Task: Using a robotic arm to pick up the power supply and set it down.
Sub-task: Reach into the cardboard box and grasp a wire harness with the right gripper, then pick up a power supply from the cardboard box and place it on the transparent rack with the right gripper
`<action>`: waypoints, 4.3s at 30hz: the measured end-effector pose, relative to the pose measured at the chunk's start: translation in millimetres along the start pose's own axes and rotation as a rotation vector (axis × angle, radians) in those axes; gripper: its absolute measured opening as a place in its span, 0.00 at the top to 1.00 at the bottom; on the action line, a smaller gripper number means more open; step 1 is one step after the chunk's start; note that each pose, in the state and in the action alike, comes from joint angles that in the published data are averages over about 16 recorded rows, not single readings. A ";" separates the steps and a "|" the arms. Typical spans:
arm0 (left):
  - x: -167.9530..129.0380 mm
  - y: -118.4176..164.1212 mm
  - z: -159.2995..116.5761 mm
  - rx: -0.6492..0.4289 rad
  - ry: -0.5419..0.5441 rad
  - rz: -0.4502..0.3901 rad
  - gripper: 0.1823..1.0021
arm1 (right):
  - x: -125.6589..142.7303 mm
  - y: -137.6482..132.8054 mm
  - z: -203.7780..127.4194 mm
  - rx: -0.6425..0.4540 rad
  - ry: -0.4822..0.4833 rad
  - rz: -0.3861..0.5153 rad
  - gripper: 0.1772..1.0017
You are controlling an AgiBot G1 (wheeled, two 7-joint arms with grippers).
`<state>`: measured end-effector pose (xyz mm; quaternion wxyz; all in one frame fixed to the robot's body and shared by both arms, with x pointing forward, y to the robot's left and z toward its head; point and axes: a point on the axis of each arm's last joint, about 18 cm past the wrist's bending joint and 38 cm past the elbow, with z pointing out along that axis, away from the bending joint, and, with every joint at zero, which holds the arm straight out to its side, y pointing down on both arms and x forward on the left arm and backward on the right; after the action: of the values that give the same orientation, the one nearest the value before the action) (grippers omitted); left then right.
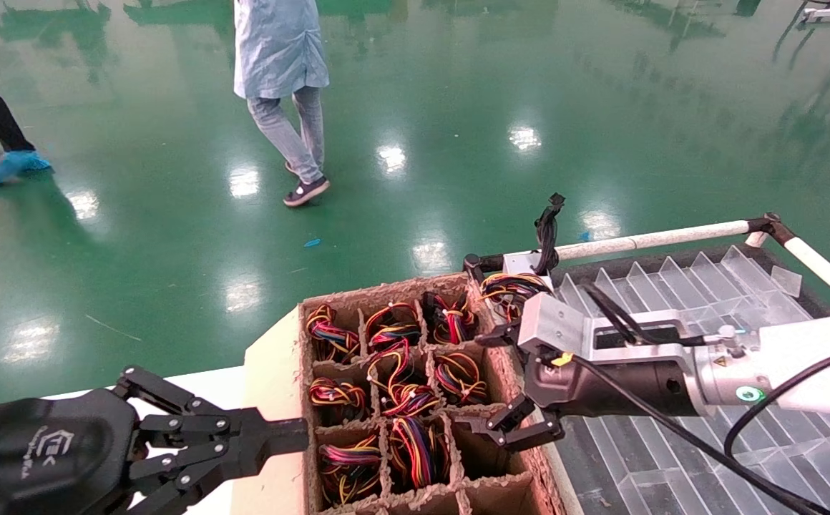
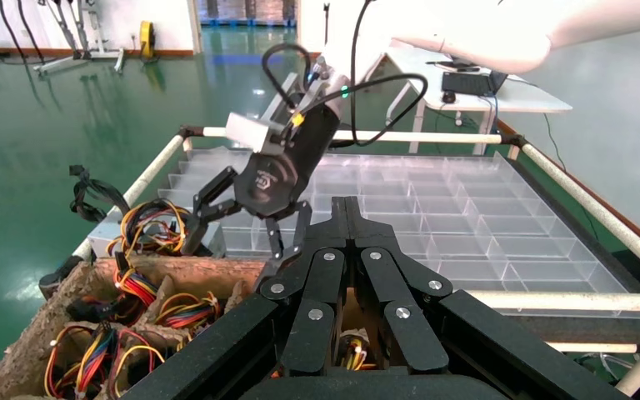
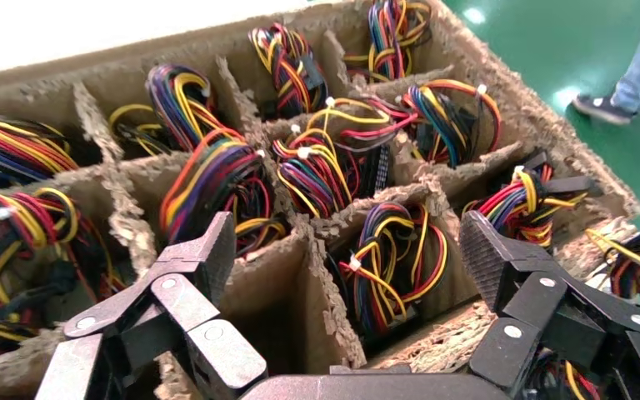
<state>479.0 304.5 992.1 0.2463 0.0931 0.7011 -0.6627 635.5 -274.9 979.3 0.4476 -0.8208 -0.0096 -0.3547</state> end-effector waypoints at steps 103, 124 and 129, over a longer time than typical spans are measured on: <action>0.0 0.0 0.0 0.000 0.000 0.000 0.06 | 39.0 -88.0 -218.1 0.429 0.248 -0.054 0.97; 0.0 0.0 0.0 0.000 0.000 0.000 0.00 | 21.9 -12.6 -246.2 0.229 0.329 0.051 0.97; 0.0 0.0 0.0 0.000 0.000 0.000 0.00 | 20.4 2.2 -234.2 0.188 0.308 0.059 0.97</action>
<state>479.0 304.5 992.1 0.2463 0.0931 0.7011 -0.6627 517.0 -456.1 1071.2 0.5289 -0.7111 0.0502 -0.4605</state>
